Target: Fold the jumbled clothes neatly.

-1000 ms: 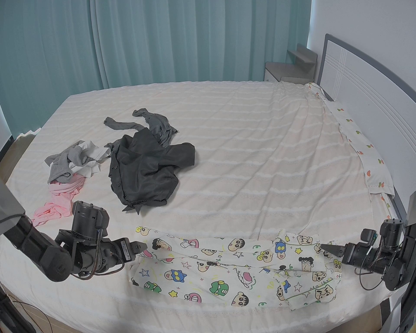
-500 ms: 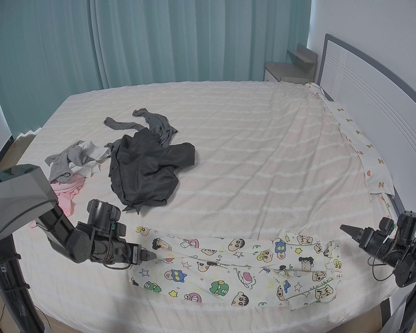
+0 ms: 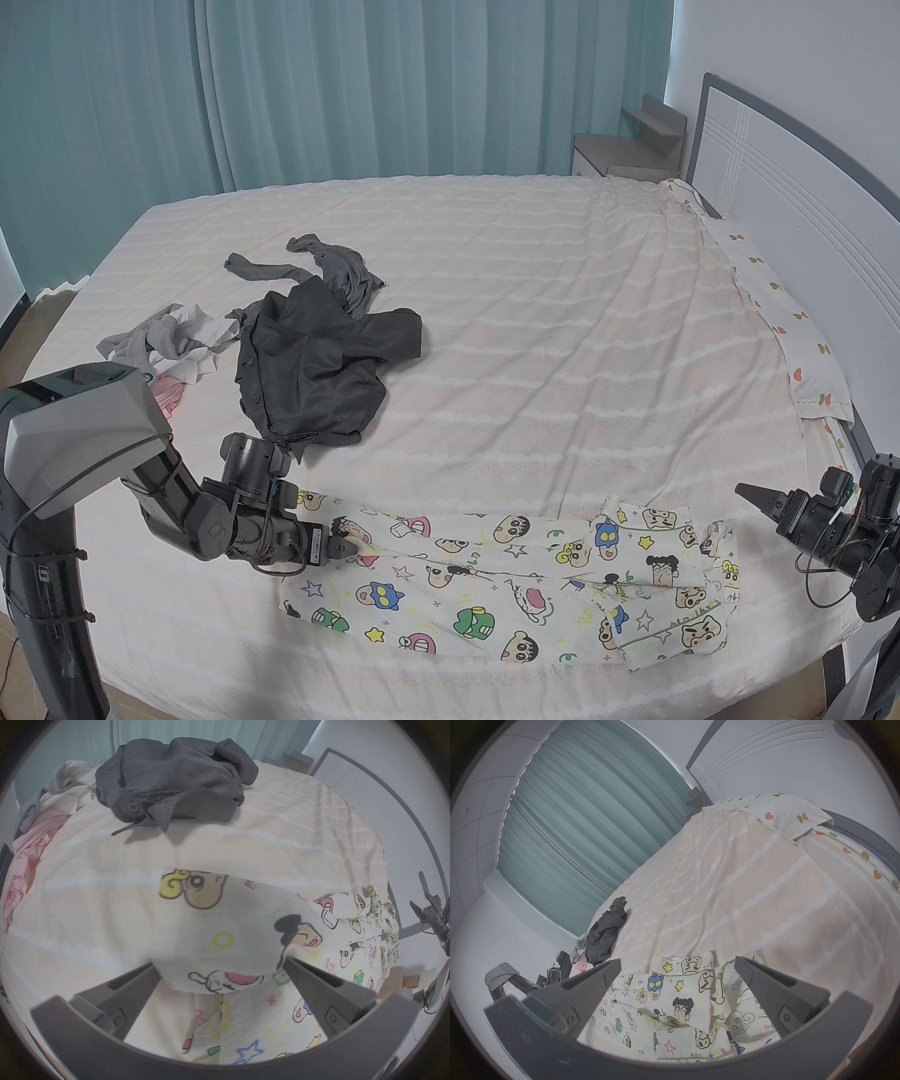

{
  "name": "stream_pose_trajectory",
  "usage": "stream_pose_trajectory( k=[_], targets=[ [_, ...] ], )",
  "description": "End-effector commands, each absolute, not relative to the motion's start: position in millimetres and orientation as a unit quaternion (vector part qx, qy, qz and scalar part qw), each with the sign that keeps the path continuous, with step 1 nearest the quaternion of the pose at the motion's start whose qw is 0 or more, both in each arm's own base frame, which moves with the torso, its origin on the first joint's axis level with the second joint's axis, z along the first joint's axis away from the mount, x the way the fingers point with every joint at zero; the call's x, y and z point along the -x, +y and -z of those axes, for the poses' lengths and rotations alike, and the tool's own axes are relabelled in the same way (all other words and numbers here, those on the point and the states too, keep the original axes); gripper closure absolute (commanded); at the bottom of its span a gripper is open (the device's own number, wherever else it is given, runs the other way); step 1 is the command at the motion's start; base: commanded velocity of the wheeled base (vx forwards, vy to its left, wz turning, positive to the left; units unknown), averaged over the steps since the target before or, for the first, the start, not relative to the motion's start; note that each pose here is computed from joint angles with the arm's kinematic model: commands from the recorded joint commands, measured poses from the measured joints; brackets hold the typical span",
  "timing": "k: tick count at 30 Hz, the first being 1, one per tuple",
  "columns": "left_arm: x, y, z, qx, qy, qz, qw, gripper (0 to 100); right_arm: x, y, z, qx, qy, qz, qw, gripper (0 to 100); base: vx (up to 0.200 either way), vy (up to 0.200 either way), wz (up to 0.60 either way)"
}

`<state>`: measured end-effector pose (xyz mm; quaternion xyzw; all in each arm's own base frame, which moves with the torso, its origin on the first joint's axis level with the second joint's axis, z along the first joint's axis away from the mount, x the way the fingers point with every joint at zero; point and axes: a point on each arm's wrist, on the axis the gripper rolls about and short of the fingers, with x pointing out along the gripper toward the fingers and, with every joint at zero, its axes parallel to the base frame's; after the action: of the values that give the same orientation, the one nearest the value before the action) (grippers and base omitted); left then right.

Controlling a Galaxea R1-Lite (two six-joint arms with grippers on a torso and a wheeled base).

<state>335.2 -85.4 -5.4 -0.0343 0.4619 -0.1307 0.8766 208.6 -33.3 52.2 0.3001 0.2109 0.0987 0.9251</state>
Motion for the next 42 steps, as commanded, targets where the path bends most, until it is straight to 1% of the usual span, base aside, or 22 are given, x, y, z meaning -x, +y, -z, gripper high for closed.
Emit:
stream_pose_trajectory(
  k=[1, 7, 17, 18, 29, 38, 42],
  targets=[
    [-338.5, -93.8, 9.7, 0.035, 0.463, 0.137, 0.875, 0, -204.8, -31.8, -50.7, -0.302, 0.218, -0.099, 0.923, 0, 0.0, 0.0, 0.0],
    [-341.6, -103.0, 17.2, 0.034, 0.469, 0.141, 0.871, 0, -204.4, -31.4, -49.7, -0.302, 0.223, -0.097, 0.922, 0, 0.0, 0.0, 0.0],
    [-340.7, -107.4, 21.1, 0.034, 0.474, 0.146, 0.868, 0, -203.7, -29.3, -49.9, -0.302, 0.228, -0.101, 0.92, 0, 0.0, 0.0, 0.0],
    [-340.5, -107.9, 21.1, 0.035, 0.475, 0.146, 0.867, 100, -203.6, -29.3, -49.6, -0.302, 0.229, -0.1, 0.92, 0, 0.0, 0.0, 0.0],
    [-327.6, -106.1, 22.9, 0.031, 0.489, 0.144, 0.86, 100, -204.1, -29.4, -47.4, -0.303, 0.234, -0.099, 0.918, 0, 0.0, 0.0, 0.0],
    [-324.1, -96.7, 1.2, 0.038, 0.471, 0.136, 0.871, 100, -204.0, -29.4, -48.1, -0.303, 0.232, -0.099, 0.919, 0, 0.0, 0.0, 0.0],
    [-320.0, -90.8, -7.8, 0.041, 0.478, 0.13, 0.868, 100, -204.0, -29.4, -48.1, -0.303, 0.232, -0.099, 0.919, 0, 0.0, 0.0, 0.0]
  ],
)
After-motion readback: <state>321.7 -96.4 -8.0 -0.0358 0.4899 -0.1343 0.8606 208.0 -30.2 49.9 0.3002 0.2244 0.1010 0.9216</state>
